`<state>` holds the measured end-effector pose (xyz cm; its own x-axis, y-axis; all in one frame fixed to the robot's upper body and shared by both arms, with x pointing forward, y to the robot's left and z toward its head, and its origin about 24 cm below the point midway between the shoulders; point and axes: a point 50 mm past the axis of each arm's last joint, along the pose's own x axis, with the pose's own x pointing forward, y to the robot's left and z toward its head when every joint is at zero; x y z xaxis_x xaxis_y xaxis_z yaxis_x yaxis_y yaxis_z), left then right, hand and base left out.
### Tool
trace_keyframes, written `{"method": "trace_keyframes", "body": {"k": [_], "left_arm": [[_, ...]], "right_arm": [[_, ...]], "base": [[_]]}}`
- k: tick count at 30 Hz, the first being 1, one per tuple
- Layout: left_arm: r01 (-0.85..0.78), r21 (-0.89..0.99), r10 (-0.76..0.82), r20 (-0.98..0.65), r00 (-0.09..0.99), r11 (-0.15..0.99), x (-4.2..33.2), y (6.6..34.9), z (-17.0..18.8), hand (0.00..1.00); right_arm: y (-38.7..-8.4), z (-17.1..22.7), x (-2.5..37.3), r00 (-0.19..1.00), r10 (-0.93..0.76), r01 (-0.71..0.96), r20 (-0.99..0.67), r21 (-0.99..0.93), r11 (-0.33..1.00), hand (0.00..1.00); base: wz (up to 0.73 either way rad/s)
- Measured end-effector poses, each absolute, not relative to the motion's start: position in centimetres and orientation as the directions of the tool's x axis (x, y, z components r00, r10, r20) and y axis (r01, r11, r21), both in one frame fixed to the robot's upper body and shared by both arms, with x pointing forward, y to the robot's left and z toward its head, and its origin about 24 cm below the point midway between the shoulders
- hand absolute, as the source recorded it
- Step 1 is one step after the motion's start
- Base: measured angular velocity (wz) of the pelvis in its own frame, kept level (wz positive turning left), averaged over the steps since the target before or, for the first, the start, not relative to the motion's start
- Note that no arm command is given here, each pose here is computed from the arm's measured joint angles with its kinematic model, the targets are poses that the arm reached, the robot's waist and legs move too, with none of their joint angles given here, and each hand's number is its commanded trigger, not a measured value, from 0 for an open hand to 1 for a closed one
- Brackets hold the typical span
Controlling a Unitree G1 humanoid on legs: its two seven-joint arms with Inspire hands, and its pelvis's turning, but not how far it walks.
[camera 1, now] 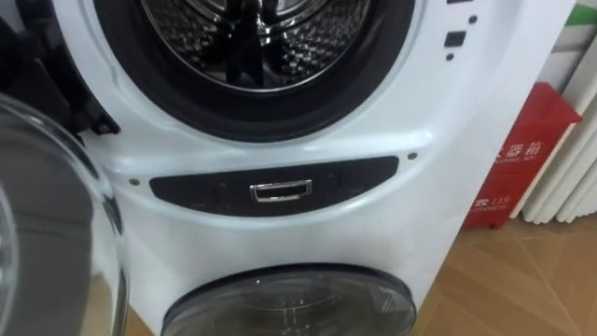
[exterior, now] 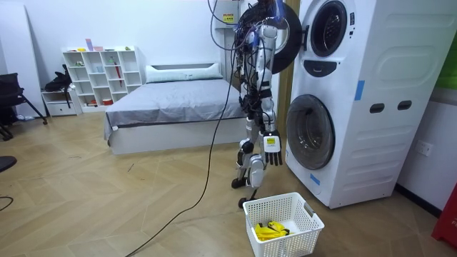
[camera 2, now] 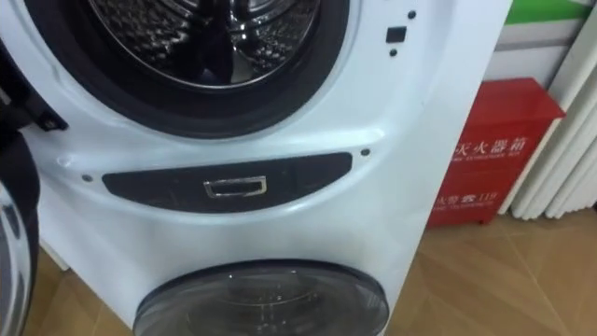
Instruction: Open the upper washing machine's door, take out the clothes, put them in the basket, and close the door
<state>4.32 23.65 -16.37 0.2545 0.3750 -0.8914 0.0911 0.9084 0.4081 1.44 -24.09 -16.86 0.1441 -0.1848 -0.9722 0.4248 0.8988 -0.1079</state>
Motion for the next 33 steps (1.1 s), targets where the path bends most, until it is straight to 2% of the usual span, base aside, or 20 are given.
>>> {"method": "trace_keyframes", "body": {"k": [12,21,26,31,33], "left_arm": [[0.258,0.432,0.406,-0.901,0.150,0.864,1.3,23.8,-16.6,0.00],[0.264,0.415,0.404,-0.909,0.097,0.870,0.1,23.7,-16.6,0.00],[0.242,0.420,0.409,-0.908,0.095,0.875,0.1,24.0,-16.6,0.00],[0.238,0.416,0.380,-0.906,0.186,0.878,3.6,24.0,-16.4,0.00],[0.225,0.403,0.366,-0.912,0.187,0.887,3.8,23.8,-16.4,0.00]], "right_arm": [[-23.8,-17.0,1.2,0.117,-0.178,0.358,-0.977,-0.126,0.925,0.00],[-23.5,-17.0,1.7,0.117,-0.165,0.316,-0.979,-0.120,0.941,0.00],[-23.4,-17.0,2.2,0.135,-0.149,0.263,-0.980,-0.110,0.959,0.00],[-23.9,-16.8,3.3,0.159,-0.187,0.176,-0.969,-0.158,0.972,0.00],[-24.6,-16.6,3.3,0.163,-0.240,0.170,-0.957,-0.212,0.962,0.00]], "base": [[0.03],[0.05],[0.01],[0.03],[-0.15]]}}
